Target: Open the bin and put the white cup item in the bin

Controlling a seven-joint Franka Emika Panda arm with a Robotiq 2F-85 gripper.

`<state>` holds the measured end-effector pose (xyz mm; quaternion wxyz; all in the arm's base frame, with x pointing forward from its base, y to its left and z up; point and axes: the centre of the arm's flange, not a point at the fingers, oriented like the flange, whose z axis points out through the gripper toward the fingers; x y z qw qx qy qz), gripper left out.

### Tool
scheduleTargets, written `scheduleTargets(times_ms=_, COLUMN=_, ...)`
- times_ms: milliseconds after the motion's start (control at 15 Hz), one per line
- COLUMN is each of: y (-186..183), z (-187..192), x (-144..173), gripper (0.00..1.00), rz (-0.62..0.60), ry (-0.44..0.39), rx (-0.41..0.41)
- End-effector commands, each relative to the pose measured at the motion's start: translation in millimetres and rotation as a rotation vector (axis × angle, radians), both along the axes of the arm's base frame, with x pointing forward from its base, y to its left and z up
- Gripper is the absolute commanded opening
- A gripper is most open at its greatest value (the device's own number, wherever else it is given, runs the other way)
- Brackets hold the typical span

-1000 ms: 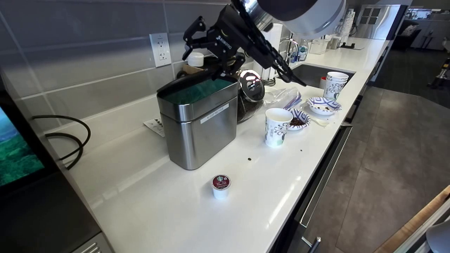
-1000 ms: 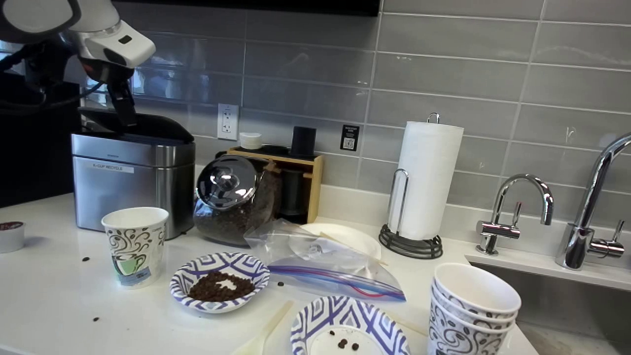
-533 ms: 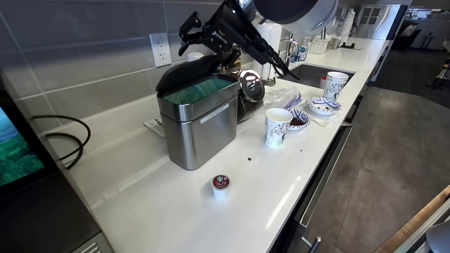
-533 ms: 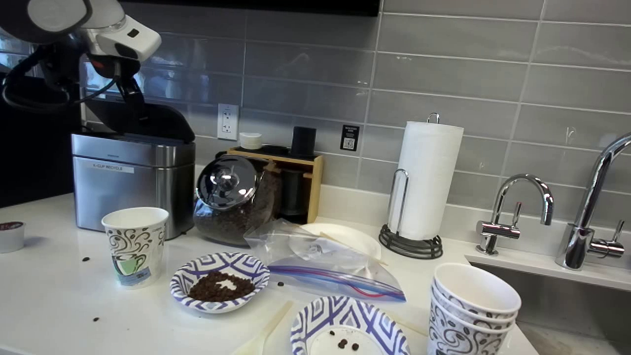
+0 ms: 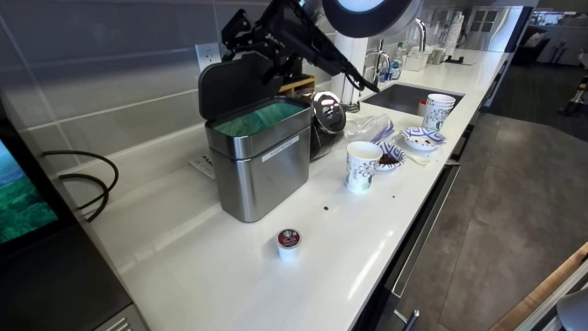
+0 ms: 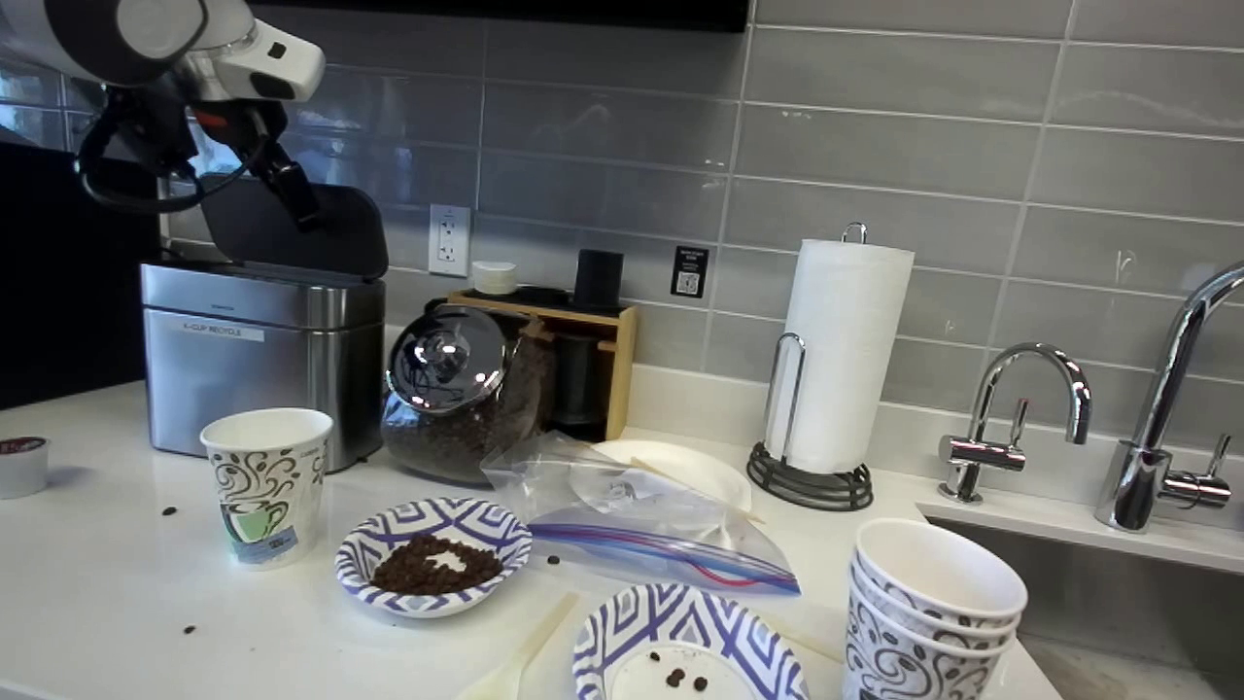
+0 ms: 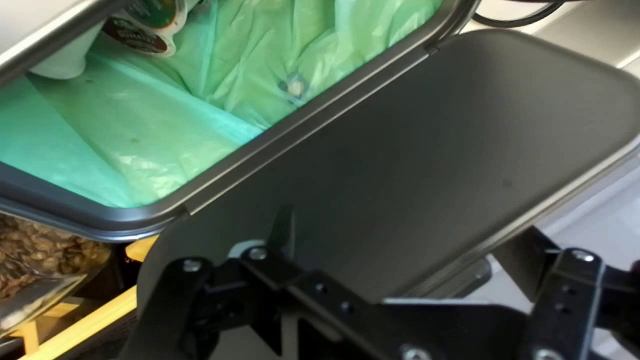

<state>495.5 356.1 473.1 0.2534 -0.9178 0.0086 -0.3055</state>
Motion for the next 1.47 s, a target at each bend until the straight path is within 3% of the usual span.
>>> scheduleTargets(times_ms=0, y=18, z=-1, x=15, gripper=1.00, rz=0.026, ry=-0.034, rx=-0.039)
scheduleTargets(times_ms=467, y=27, z=3, x=23, gripper=1.00, rz=0.047, ry=-0.076, rx=-0.063)
scheduleTargets(times_ms=1400, y=43, z=15, x=38, gripper=1.00, rz=0.057, ry=-0.107, rx=-0.026)
